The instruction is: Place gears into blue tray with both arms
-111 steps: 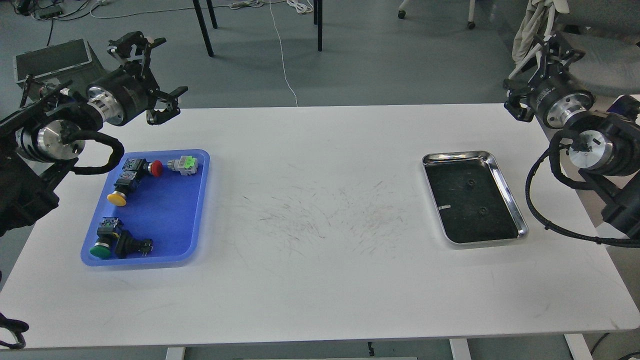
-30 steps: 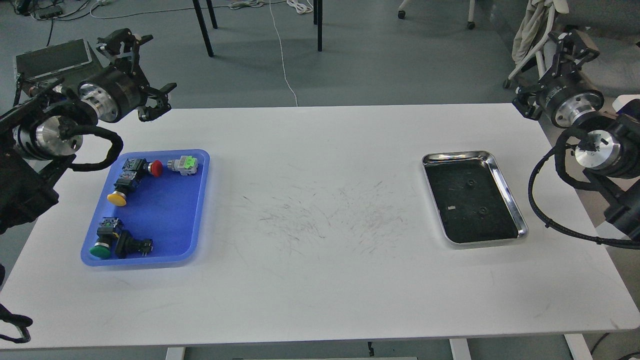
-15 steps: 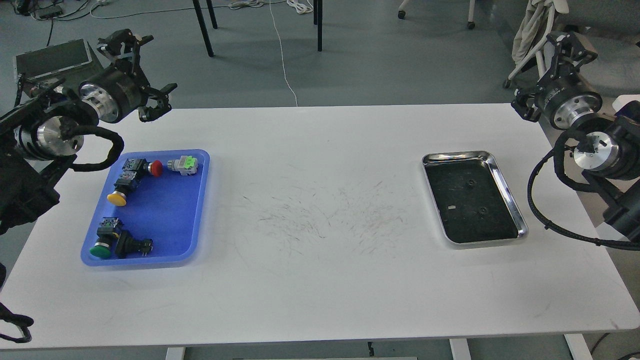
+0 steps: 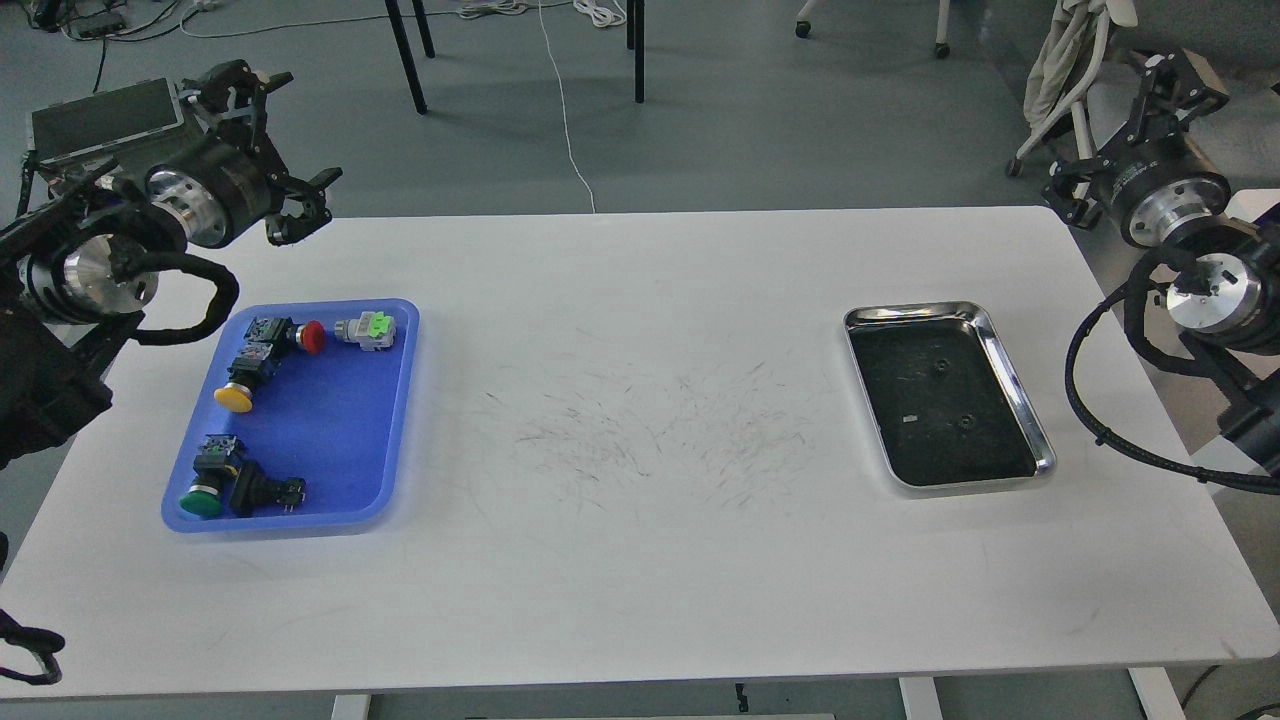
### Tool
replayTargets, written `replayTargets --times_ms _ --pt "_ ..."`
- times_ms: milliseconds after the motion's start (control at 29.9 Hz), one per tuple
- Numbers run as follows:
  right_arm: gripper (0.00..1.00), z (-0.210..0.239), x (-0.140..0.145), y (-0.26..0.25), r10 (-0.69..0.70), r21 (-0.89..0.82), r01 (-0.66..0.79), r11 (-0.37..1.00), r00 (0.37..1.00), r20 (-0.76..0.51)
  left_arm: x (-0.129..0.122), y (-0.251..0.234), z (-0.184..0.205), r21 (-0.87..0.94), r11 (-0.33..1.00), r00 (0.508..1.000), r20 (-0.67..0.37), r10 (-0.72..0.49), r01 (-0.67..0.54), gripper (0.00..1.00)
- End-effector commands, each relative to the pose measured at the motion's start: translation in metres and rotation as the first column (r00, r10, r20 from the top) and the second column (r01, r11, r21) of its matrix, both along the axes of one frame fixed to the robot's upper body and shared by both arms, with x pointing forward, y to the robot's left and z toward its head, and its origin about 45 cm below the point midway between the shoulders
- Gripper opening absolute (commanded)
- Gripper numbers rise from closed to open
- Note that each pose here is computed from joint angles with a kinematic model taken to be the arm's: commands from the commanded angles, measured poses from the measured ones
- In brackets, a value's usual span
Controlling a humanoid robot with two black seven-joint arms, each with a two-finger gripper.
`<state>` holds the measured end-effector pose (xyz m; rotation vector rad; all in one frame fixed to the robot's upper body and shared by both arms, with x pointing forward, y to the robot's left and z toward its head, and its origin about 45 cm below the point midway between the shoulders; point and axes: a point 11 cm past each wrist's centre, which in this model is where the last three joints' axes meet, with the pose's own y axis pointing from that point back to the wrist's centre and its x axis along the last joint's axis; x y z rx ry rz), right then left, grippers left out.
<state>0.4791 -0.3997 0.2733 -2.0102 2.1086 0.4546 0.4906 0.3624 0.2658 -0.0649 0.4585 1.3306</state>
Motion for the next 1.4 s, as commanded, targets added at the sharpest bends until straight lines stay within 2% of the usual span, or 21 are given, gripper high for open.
replayTargets --times_ms 0,301,401,501,635,769,936,1170,1370 --pt "0.99 -0.003 -0.001 0.003 0.015 -0.010 -0.015 1.000 1.000 -0.010 0.000 0.000 -0.001 0.002 1.000 1.000 -0.003 0.000 0.000 0.99" --pt "0.99 -0.008 -0.002 0.006 0.040 -0.060 -0.042 0.997 0.999 -0.032 0.001 0.002 0.003 0.006 1.000 1.000 0.005 0.002 -0.002 0.99" --pt "0.99 -0.006 -0.005 -0.002 0.057 -0.160 -0.067 0.985 0.996 -0.064 0.001 0.004 0.004 0.008 1.000 1.000 0.006 0.005 -0.005 0.99" --pt "0.99 0.008 -0.001 -0.002 0.107 -0.329 -0.134 0.935 0.989 -0.097 0.001 0.005 0.005 0.008 1.000 1.000 0.009 0.007 -0.007 0.99" --pt "0.99 0.020 0.005 0.006 0.171 -0.559 -0.260 0.788 0.963 -0.207 0.001 0.006 0.006 0.009 1.000 1.000 0.010 0.010 -0.010 0.99" --pt "0.99 0.011 0.003 0.009 0.184 -0.686 -0.370 0.626 0.925 -0.331 0.001 0.008 0.007 0.009 1.000 1.000 0.011 0.013 -0.013 0.99" --pt "0.99 -0.007 -0.007 0.019 0.213 -0.721 -0.470 0.509 0.881 -0.423 0.001 0.008 0.007 0.009 1.000 1.000 0.011 0.013 -0.013 0.99" --pt "0.98 -0.039 -0.012 0.038 0.222 -0.810 -0.578 0.100 0.806 -0.548 0.000 0.011 0.008 0.013 1.000 1.000 0.013 0.018 -0.018 0.99" --pt "0.97 -0.071 -0.024 0.034 0.179 -0.767 -0.640 -0.054 0.749 -0.638 0.000 0.011 0.008 0.012 1.000 1.000 0.013 0.016 -0.016 0.99"
